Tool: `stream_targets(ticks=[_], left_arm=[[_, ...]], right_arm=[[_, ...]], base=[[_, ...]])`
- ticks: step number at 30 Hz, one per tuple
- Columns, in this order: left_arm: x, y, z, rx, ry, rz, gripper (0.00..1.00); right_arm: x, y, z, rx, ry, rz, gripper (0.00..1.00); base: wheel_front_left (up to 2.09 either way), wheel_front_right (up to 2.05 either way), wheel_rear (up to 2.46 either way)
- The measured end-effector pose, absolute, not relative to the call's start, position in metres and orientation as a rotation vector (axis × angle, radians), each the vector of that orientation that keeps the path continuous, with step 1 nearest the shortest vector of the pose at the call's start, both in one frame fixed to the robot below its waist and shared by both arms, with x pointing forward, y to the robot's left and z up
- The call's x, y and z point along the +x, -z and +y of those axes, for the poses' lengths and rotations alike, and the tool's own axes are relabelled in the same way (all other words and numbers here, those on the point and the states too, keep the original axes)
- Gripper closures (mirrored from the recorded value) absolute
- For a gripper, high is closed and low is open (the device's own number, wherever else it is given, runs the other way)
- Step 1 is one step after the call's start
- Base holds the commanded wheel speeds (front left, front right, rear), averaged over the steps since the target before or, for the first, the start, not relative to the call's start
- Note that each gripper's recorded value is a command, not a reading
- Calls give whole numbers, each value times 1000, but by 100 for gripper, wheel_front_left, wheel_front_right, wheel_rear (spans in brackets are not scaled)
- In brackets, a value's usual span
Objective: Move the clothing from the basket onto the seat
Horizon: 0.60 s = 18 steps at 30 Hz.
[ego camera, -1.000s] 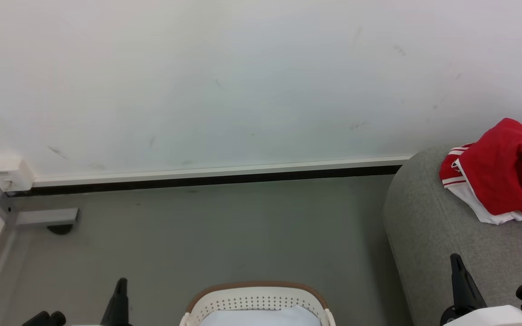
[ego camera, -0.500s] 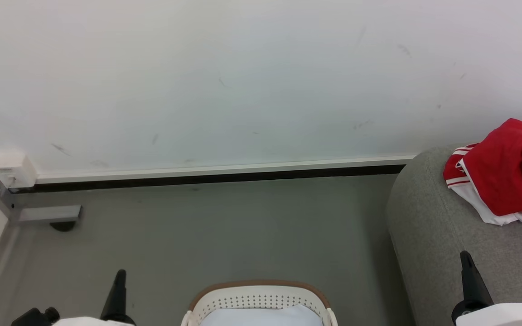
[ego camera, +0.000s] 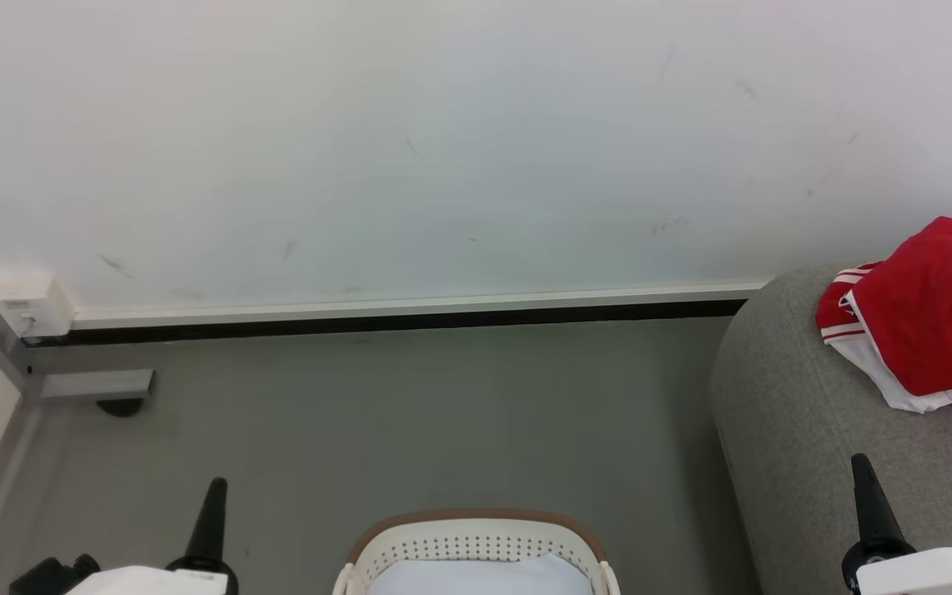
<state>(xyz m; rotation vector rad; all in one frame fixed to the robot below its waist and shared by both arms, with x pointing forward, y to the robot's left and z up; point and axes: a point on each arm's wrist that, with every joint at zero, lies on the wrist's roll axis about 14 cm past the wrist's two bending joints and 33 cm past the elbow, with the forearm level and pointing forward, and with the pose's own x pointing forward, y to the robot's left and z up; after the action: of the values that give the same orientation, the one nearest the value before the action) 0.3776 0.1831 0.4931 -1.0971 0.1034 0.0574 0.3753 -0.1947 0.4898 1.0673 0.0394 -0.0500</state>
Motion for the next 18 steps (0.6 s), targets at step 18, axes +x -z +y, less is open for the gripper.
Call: stream_targets(ticks=[18], left_arm=[[383, -502, 188, -1264, -47, 78, 100]], right_arm=[[381, -498, -197, 1246, 37, 22, 100]], base=[[0, 0, 0]])
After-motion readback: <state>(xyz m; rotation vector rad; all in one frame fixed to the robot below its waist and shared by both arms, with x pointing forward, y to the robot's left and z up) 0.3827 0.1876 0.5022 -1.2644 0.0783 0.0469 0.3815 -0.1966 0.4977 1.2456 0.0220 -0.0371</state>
